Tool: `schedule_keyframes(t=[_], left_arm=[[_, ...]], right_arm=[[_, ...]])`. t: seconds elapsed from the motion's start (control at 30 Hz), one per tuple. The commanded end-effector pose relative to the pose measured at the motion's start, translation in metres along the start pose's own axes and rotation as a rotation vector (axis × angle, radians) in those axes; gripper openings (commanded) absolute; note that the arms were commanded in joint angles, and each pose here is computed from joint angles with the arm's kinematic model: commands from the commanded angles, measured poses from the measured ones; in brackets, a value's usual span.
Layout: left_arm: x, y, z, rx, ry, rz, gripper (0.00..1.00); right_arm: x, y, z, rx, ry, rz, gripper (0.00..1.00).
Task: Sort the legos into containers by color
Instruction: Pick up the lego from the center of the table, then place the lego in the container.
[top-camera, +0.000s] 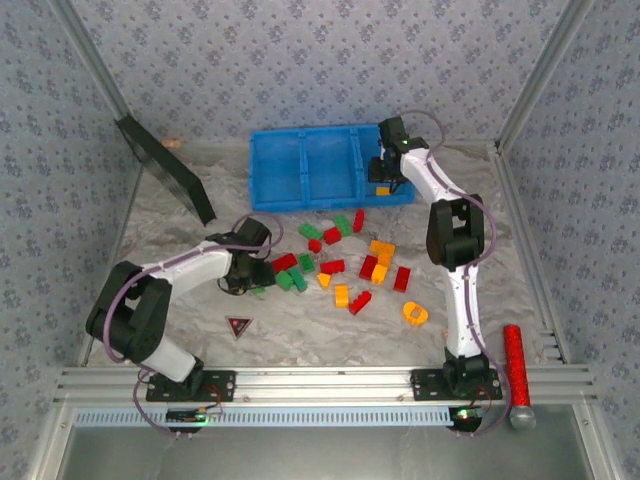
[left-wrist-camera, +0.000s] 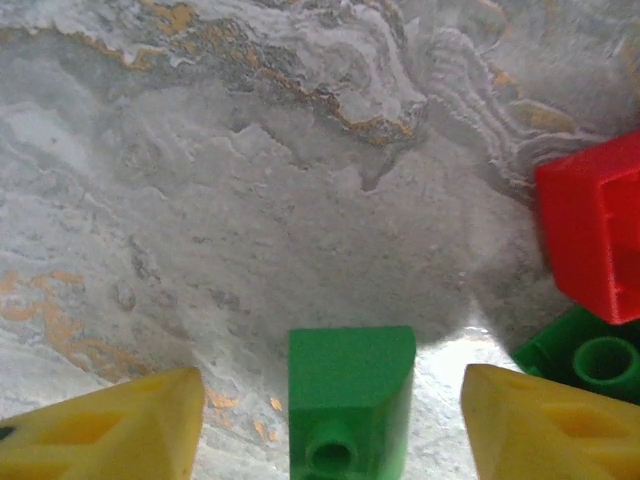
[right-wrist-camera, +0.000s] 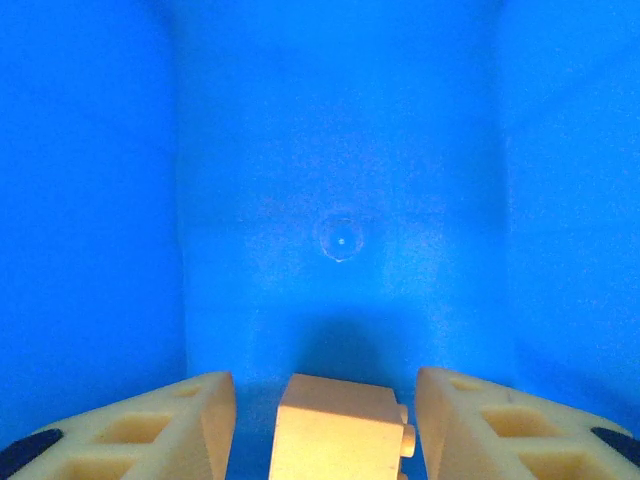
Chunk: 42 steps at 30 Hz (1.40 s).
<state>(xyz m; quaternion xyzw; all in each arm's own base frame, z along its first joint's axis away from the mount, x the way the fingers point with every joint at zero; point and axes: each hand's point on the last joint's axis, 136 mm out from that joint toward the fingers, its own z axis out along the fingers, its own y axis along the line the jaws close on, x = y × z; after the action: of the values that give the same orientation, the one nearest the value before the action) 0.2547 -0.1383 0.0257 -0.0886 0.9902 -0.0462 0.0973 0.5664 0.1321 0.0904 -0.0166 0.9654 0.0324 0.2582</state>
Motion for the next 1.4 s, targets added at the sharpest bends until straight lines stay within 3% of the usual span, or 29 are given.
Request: schedule_keyframes(t=[0.0, 0.3, 0.5, 0.67, 0.9, 1.1, 1.23, 1.37], left_arm=[[0.004, 0.004, 0.003, -0.032, 0.02, -0.007, 0.63], [0.009, 0.006, 0.014, -0.044, 0.035, -0.012, 0.46], [0.005, 0.003, 0.014, -0.046, 0.031, 0.009, 0.29], [-0.013, -0.014, -0.006, -0.009, 0.011, 0.061, 0.23], [-0.079, -0.048, -0.073, 0.032, -0.171, 0.145, 0.21], [-0.15, -0.085, -0.122, 0.069, -0.365, 0.189, 0.2], [-0.193, -0.105, -0.129, 0.058, -0.449, 0.211, 0.2], [-0.224, -0.113, -0.111, 0.042, -0.466, 0.203, 0.19]], right_arm=[[-0.014, 0.01, -0.047, -0.031, -0.053, -0.04, 0.52], [0.005, -0.002, -0.114, 0.004, -0.08, -0.06, 0.53], [0.07, -0.022, -0.153, 0.024, -0.007, -0.009, 0.58], [0.137, -0.029, -0.177, 0.014, 0.082, 0.044, 0.68], [0.223, -0.028, -0.191, -0.061, 0.204, 0.179, 0.86], [0.275, -0.026, -0.189, -0.096, 0.255, 0.353, 0.9], [0.304, -0.023, -0.183, -0.106, 0.294, 0.454, 0.9], [0.329, -0.028, -0.18, -0.055, 0.335, 0.476, 0.9]])
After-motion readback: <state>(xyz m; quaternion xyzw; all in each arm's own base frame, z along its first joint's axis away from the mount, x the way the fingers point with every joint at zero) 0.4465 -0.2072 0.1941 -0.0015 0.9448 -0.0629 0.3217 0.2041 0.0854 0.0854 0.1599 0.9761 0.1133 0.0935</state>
